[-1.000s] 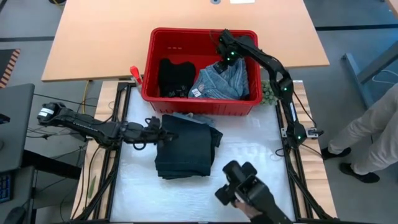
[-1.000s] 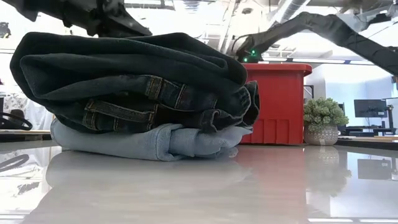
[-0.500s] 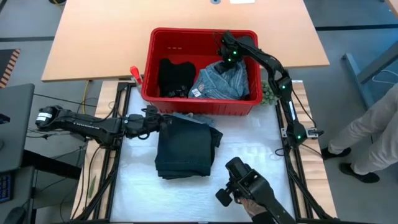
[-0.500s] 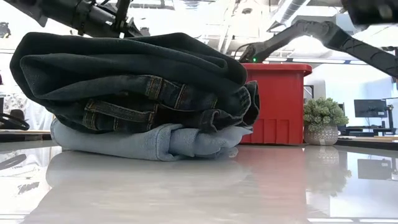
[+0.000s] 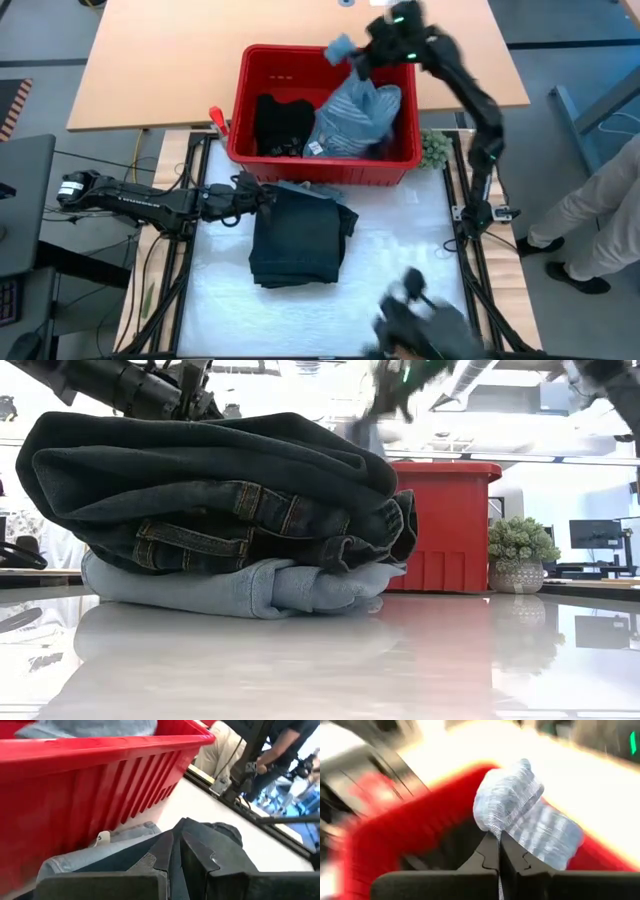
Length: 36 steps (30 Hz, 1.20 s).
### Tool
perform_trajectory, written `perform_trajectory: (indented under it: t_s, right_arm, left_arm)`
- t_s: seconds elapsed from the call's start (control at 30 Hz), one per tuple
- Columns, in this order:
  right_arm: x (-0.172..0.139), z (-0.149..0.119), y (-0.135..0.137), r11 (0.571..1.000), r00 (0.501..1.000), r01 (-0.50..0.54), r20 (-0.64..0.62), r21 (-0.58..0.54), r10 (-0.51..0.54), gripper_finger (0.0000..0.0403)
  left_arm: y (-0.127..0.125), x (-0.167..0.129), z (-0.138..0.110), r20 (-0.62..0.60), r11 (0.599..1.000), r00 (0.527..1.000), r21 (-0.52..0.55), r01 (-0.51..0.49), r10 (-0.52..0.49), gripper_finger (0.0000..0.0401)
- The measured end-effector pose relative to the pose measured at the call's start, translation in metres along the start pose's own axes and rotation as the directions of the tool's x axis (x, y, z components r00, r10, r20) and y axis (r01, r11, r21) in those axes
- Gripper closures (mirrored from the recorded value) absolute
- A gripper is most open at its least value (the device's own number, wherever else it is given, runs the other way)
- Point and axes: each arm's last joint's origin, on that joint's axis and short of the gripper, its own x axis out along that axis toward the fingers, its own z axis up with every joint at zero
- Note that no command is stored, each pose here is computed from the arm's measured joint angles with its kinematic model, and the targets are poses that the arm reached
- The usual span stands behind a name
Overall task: Fold Laundry from Bin
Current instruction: Remove the blue and white patterned shirt from the red laundry bin
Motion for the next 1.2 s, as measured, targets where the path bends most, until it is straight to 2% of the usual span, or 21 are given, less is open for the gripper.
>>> perform_trajectory:
  t_s: [0.1, 0.17, 0.27, 0.33, 0.43, 0.53, 0.67, 0.83, 0.93, 1.0, 1.03, 1.1, 1.2]
  right_arm:
    - [-0.068, 0.035, 0.039, 0.995, 0.965, -0.071, 0.249, -0.063, 0.085, 0.0384]
    - [-0.124, 0.052, 0.064, 0.988, 0.895, -0.118, 0.421, -0.098, 0.149, 0.0384]
    - [-0.216, 0.065, 0.096, 0.955, 0.71, -0.232, 0.639, -0.184, 0.295, 0.0384]
    - [-0.269, 0.063, 0.111, 0.918, 0.579, -0.31, 0.717, -0.246, 0.388, 0.0384]
    - [-0.336, 0.048, 0.126, 0.84, 0.422, -0.421, 0.746, -0.343, 0.516, 0.0384]
    - [-0.383, 0.031, 0.128, 0.747, 0.296, -0.502, 0.725, -0.436, 0.622, 0.0384]
    - [-0.416, 0.017, 0.122, 0.657, 0.182, -0.571, 0.705, -0.492, 0.686, 0.0384]
    - [-0.445, 0.004, 0.111, 0.62, 0.101, -0.572, 0.704, -0.537, 0.703, 0.0379]
    - [-0.459, -0.001, 0.105, 0.605, 0.051, -0.569, 0.711, -0.556, 0.702, 0.0382]
    - [-0.466, 0.0, 0.104, 0.562, -0.012, -0.607, 0.714, -0.562, 0.7, 0.0385]
    - [-0.464, 0.003, 0.105, 0.532, -0.027, -0.644, 0.711, -0.55, 0.703, 0.0385]
    - [-0.453, 0.01, 0.111, 0.47, -0.029, -0.717, 0.695, -0.515, 0.718, 0.0385]
    - [-0.415, 0.02, 0.128, 0.349, 0.045, -0.833, 0.578, -0.429, 0.815, 0.0385]
  left_arm:
    - [0.0, 0.0, 0.0, -0.002, 0.999, 1.0, 0.043, 0.003, -0.003, 0.0381]
    - [0.0, 0.0, 0.0, -0.002, 0.997, 1.0, 0.082, 0.003, -0.002, 0.0381]
    - [0.0, 0.0, 0.0, -0.004, 0.985, 1.0, 0.171, 0.002, -0.001, 0.0381]
    - [0.0, 0.0, 0.0, -0.004, 0.97, 1.0, 0.243, 0.002, -0.001, 0.0381]
    - [0.0, 0.0, 0.0, 0.001, 0.948, 1.0, 0.317, 0.003, -0.004, 0.0381]
    - [-0.001, 0.0, 0.002, 0.013, 0.95, 1.0, 0.311, 0.006, -0.01, 0.0381]
    - [-0.001, 0.0, 0.002, 0.016, 0.97, 1.0, 0.242, 0.008, -0.012, 0.0381]
    - [-0.002, 0.0, 0.003, 0.03, 0.989, 0.999, 0.144, 0.016, -0.021, 0.0381]
    - [-0.004, 0.0, 0.007, 0.064, 0.999, 0.997, 0.003, 0.041, -0.041, 0.0381]
    - [-0.007, 0.001, 0.006, 0.077, 0.993, 0.995, -0.101, 0.064, -0.057, 0.0381]
    - [-0.009, 0.002, 0.005, 0.078, 0.986, 0.995, -0.146, 0.078, -0.067, 0.0381]
    - [-0.016, 0.004, 0.001, 0.07, 0.965, 0.991, -0.227, 0.131, -0.118, 0.0381]
    - [-0.034, 0.009, -0.01, 0.079, 0.924, 0.967, -0.284, 0.255, -0.242, 0.0381]
